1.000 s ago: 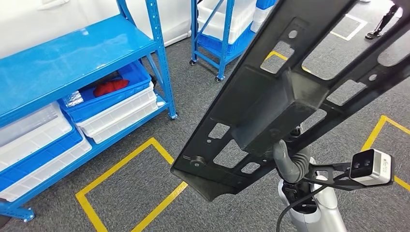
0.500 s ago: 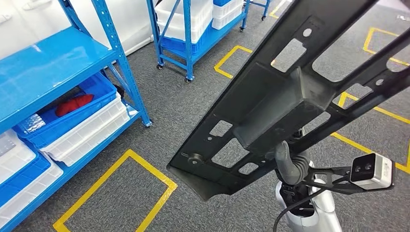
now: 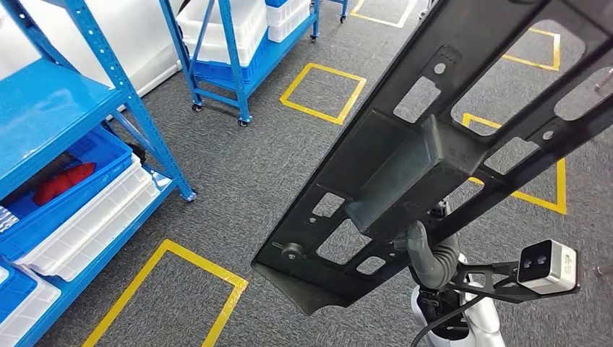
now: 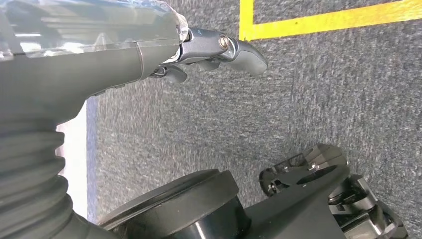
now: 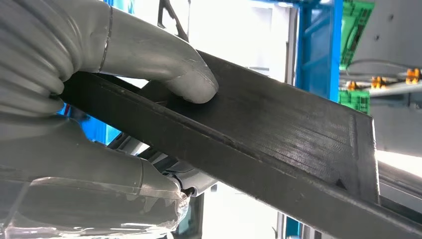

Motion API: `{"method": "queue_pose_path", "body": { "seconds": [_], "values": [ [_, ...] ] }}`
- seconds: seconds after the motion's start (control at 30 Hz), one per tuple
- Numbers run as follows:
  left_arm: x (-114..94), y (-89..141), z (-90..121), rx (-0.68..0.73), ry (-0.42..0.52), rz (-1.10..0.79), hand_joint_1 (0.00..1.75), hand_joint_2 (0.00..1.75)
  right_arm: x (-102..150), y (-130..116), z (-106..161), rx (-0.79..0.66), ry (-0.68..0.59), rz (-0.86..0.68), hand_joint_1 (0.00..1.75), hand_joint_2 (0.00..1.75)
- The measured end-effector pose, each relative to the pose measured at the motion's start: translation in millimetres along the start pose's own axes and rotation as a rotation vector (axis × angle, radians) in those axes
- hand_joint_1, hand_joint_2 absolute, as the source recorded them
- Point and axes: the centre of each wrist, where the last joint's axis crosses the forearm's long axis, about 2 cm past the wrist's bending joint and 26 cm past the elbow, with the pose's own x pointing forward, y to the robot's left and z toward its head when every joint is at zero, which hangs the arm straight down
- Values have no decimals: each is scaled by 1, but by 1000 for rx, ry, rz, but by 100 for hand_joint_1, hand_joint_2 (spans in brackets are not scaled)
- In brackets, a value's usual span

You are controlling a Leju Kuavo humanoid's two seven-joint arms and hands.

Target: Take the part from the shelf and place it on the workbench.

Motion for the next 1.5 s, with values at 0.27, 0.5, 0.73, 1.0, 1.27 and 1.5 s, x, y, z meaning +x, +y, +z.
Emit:
{"method": "queue_pose_path", "body": {
  "seconds": [0.27, 0.5, 0.73, 1.0, 1.27, 1.5],
  "values": [
    [2, 2, 0, 31, -64, 6, 0, 175, 1, 0, 1, -4, 7, 10, 175, 175],
    [-1, -1, 1, 28, -66, 16, 0, 175, 2, -2, -4, 8, 6, 23, 175, 175],
    [0, -4, 1, 6, -22, 27, 0, 175, 2, -3, -7, 16, 4, 33, 175, 175],
    [-1, -4, 1, 10, -17, 33, 0, 175, 2, -5, -11, 23, -4, 31, 175, 175],
    [2, -3, 1, 18, -48, 33, 0, 175, 2, -6, -13, 25, -5, 32, 175, 175],
    [1, -3, 1, 12, -40, 20, 0, 175, 2, -1, -3, 7, -15, 30, 175, 175]
  ]
}}
